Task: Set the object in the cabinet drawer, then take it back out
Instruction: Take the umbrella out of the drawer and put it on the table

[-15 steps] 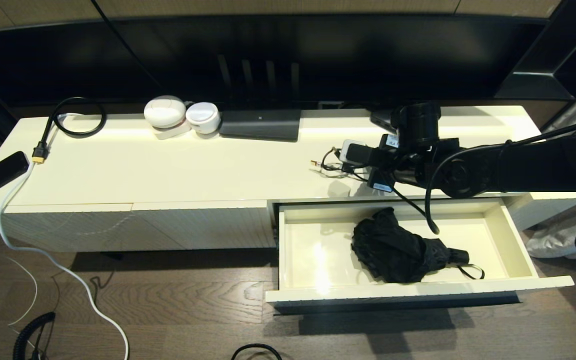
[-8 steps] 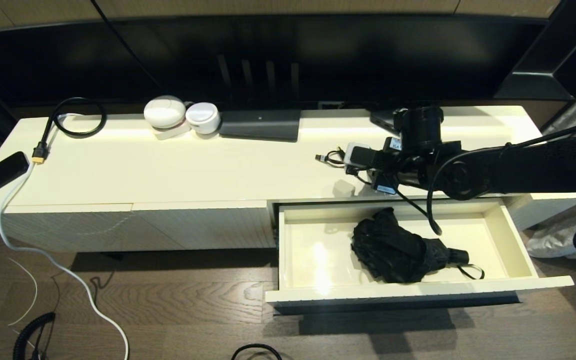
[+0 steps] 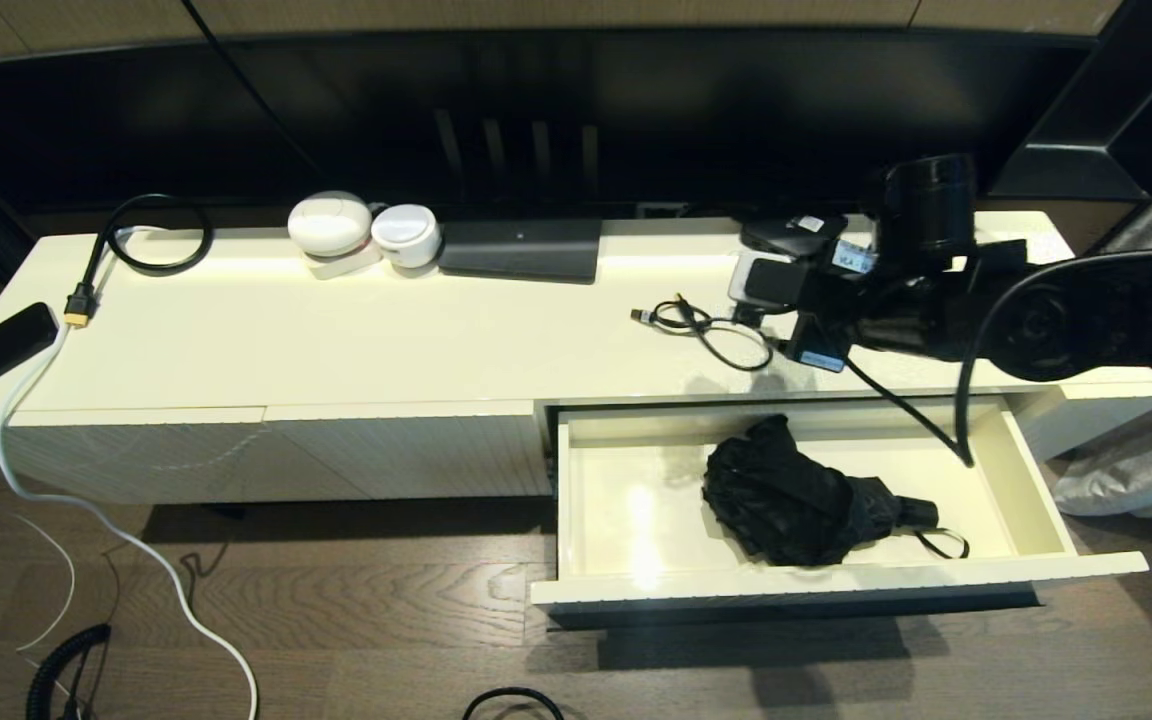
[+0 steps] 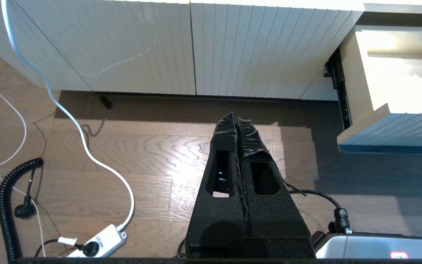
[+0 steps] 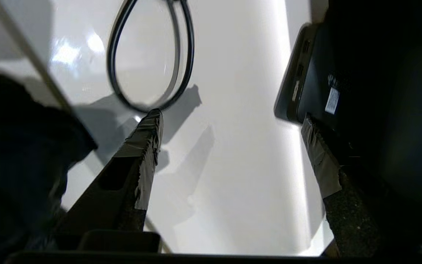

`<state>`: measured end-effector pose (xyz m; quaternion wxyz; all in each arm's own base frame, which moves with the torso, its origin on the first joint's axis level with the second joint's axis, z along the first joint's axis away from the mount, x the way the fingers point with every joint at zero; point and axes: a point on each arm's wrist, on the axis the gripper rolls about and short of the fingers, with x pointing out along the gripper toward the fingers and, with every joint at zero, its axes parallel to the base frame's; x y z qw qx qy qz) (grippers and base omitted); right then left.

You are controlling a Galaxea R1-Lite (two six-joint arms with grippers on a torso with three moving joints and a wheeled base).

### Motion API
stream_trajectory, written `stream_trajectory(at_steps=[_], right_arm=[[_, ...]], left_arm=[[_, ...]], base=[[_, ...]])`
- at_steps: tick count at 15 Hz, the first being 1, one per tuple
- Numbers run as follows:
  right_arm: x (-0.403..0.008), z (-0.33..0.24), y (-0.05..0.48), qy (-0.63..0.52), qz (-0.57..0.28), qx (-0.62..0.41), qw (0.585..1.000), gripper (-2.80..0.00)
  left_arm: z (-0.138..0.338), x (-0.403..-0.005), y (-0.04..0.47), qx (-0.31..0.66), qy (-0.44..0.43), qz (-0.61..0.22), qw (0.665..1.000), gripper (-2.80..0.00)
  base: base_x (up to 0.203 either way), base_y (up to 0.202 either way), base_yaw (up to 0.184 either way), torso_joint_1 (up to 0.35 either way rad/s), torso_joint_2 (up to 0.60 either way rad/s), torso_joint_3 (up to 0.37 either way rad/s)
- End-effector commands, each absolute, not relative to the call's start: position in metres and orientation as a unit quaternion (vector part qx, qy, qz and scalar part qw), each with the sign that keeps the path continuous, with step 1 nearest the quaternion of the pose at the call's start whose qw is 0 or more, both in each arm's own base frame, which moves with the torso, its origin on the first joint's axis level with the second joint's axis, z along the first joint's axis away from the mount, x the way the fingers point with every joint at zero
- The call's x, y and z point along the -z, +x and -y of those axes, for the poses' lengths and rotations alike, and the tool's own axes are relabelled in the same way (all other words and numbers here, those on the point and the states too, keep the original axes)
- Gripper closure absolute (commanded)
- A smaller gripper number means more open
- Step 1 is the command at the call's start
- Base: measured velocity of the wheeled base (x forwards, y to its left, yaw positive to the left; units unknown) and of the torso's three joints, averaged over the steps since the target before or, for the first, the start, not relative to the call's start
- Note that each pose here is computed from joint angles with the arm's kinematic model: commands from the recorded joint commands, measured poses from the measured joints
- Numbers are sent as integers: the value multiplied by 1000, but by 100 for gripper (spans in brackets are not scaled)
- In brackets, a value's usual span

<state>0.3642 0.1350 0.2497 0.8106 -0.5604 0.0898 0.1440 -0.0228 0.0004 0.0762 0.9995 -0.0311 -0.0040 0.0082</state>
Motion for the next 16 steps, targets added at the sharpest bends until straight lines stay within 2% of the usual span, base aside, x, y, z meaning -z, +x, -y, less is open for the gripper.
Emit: stream_trajectory(at_steps=[1, 4, 7, 12, 16], right_arm=[[-271, -109, 316, -569, -104, -148, 802, -280], [-246, -81, 271, -577, -200, -210, 764, -280], [-225, -65, 253, -562, -279, -264, 732, -280], [-206, -54, 264, -523, -349, -330, 704, -280], [-190, -48, 277, -522, -358, -371, 680, -280]], left_arm=[[0, -76, -23, -8, -31, 4, 999, 0], [0, -76, -23, -9, -31, 4, 999, 0], [0, -76, -23, -9, -31, 4, 999, 0], [0, -76, -23, -8, -31, 5, 999, 0], [0, -76, -23, -8, -31, 4, 999, 0]], base=[[0, 0, 0, 0, 0, 0], [0, 0, 0, 0, 0, 0], [0, 0, 0, 0, 0, 0], [0, 0, 0, 0, 0, 0], [0, 0, 0, 0, 0, 0]])
